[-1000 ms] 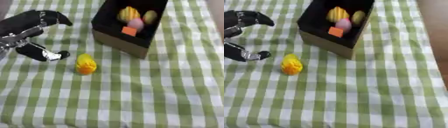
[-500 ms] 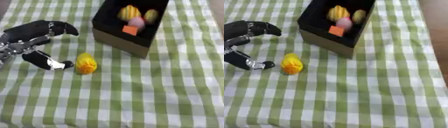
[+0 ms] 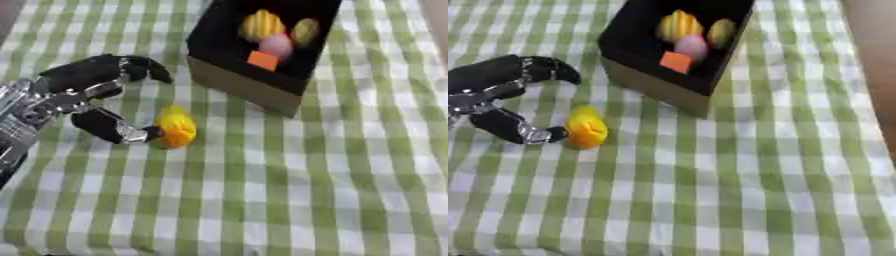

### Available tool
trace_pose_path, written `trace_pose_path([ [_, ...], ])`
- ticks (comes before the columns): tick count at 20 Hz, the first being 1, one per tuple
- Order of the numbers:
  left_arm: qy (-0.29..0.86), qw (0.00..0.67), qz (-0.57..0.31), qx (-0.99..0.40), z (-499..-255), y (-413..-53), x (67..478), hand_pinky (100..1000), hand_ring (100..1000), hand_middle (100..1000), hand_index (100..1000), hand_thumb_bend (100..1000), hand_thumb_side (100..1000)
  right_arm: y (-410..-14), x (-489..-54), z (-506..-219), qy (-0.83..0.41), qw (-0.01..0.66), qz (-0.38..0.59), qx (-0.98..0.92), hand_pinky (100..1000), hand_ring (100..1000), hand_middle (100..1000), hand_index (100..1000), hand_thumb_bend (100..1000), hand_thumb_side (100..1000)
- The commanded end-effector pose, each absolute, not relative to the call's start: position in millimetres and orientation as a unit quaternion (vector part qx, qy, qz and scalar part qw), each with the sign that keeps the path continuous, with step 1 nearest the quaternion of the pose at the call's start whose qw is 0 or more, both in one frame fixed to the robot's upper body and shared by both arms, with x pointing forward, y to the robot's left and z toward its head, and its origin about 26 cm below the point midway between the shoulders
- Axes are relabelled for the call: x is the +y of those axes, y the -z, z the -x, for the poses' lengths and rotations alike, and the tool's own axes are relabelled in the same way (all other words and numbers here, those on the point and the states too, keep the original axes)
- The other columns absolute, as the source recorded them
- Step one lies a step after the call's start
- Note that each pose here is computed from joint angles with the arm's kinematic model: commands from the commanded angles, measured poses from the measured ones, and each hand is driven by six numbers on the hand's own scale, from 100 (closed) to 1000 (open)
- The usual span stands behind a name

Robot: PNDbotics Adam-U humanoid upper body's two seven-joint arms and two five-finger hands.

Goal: Pick up objects on the table and place them in the box.

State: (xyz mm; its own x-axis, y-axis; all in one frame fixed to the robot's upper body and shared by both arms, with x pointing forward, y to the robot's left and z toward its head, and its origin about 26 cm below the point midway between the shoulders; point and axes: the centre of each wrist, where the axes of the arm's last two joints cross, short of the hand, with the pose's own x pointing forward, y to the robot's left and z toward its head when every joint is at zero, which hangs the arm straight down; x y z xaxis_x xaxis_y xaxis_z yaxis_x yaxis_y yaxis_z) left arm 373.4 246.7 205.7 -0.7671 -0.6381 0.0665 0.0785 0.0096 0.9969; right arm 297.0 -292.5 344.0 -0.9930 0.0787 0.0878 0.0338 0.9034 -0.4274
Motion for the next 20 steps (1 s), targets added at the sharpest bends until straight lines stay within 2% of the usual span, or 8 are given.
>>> trace_pose_path([
  [1, 0.677, 0.267, -0.218, -0.650, -377.2, -209.7, 248.6, 833, 819, 829, 890, 447, 605, -351.8, -293.1, -291.5, -0.223, 0.036, 0.035, -0.974, 833, 851, 581, 841, 100, 537],
  [7, 0.688, 0.285, -0.199, -0.637, -383.1, -199.9, 246.8, 821, 807, 820, 881, 443, 613, -351.4, -292.5, -291.8, -0.222, 0.039, 0.034, -0.974, 834, 853, 580, 841, 100, 538],
  [16, 0.694, 0.300, -0.204, -0.621, -391.5, -185.9, 246.1, 801, 783, 792, 855, 413, 575, -351.2, -292.4, -291.9, -0.219, 0.040, 0.033, -0.974, 834, 853, 579, 841, 100, 539],
  [19, 0.693, 0.302, -0.205, -0.622, -393.6, -182.3, 245.4, 794, 765, 774, 839, 386, 569, -351.5, -292.4, -291.9, -0.219, 0.039, 0.033, -0.974, 834, 853, 579, 841, 100, 538],
  [20, 0.691, 0.302, -0.205, -0.623, -394.0, -181.2, 245.3, 789, 754, 763, 828, 353, 559, -351.5, -292.4, -291.9, -0.218, 0.039, 0.033, -0.975, 834, 853, 579, 841, 100, 538],
])
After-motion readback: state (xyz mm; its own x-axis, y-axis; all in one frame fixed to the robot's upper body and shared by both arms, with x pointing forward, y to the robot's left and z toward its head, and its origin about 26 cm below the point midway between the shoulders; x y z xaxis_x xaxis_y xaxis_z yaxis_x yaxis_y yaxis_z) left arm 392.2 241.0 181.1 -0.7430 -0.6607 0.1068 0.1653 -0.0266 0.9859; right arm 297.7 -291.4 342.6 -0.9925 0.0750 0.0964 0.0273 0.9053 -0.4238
